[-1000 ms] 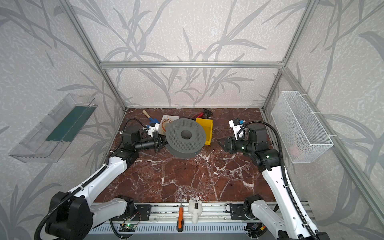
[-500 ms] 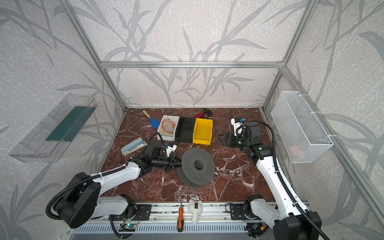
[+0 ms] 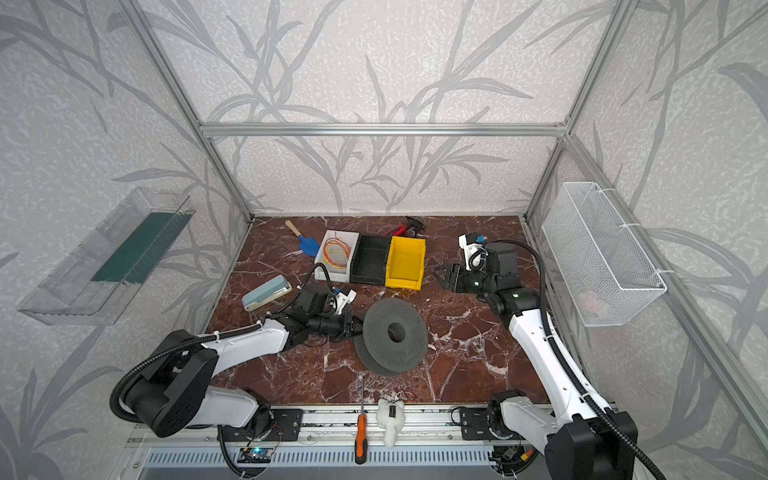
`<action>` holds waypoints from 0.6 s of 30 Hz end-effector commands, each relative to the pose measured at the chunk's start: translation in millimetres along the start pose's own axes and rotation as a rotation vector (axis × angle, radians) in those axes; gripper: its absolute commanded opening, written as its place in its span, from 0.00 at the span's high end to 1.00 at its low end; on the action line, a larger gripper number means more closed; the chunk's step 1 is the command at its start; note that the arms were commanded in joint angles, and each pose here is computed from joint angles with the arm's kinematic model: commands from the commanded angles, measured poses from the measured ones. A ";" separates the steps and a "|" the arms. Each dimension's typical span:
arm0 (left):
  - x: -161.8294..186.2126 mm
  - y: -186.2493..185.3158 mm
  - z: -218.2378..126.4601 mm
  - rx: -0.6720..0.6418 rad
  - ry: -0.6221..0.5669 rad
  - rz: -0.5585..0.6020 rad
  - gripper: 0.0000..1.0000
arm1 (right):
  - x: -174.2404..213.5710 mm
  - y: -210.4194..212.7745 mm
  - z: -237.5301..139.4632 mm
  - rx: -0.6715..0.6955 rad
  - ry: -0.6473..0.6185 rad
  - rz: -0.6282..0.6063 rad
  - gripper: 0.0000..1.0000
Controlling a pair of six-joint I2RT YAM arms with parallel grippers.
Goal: Wrap the cables
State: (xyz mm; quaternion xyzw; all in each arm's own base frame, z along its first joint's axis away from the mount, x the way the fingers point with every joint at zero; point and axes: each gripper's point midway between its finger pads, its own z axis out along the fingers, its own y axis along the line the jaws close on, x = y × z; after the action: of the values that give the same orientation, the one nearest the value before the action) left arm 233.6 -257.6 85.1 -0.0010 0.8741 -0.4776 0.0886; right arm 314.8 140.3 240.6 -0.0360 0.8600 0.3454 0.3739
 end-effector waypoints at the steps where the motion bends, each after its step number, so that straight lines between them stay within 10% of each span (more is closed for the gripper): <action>1: -4.2 27.4 -2.4 -0.131 -0.015 0.025 0.96 | -0.7 1.9 -0.1 -0.018 -0.011 -0.030 0.34; 7: -11.7 38.0 -11.0 -0.218 -0.020 0.031 0.62 | -0.1 2.6 1.1 -0.029 -0.013 -0.035 0.33; 18: -22.2 49.2 -52.0 -0.425 -0.058 -0.008 0.44 | -9.5 7.4 -20.7 0.030 -0.059 -0.098 0.30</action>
State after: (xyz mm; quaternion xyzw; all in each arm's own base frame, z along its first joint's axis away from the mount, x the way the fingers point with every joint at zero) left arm 251.6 -202.1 61.8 -0.0423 0.9384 -0.3293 0.0955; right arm 307.2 138.0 251.7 -0.0583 0.8509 0.3358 0.3999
